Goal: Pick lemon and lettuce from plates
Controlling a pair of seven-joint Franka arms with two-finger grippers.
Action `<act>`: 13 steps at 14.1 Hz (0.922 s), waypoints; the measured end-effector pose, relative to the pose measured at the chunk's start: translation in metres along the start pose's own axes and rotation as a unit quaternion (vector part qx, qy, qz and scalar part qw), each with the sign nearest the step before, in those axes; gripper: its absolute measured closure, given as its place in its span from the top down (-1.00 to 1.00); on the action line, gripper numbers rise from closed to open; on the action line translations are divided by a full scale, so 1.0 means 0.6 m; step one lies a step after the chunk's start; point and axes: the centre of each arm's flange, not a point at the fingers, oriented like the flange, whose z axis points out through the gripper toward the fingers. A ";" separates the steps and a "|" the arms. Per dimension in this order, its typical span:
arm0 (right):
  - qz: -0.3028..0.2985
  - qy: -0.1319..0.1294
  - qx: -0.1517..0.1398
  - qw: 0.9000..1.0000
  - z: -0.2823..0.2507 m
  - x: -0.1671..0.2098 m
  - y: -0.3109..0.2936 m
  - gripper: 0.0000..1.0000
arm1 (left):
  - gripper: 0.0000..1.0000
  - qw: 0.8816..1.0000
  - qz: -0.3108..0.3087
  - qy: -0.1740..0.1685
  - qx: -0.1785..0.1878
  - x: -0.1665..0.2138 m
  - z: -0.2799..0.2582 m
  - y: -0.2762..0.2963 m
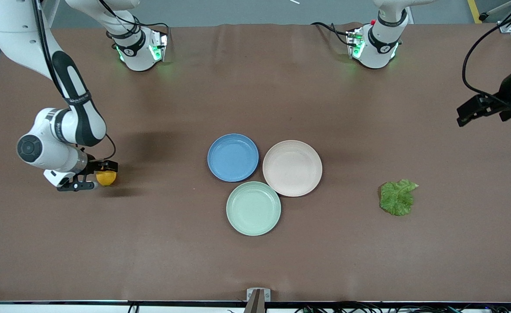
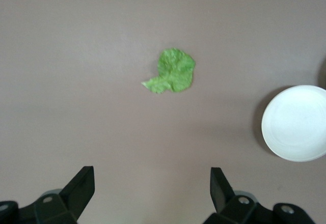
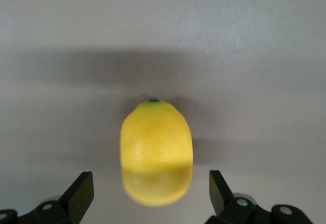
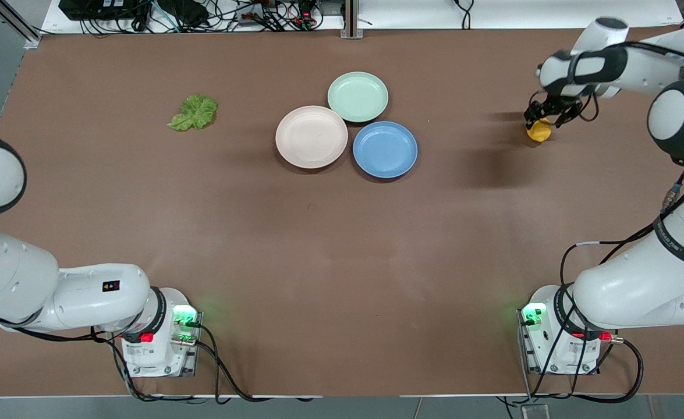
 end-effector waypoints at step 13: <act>0.037 0.018 0.023 0.999 -0.559 -0.108 -0.027 1.00 | 1.00 1.000 0.012 0.010 0.001 -0.052 0.015 0.016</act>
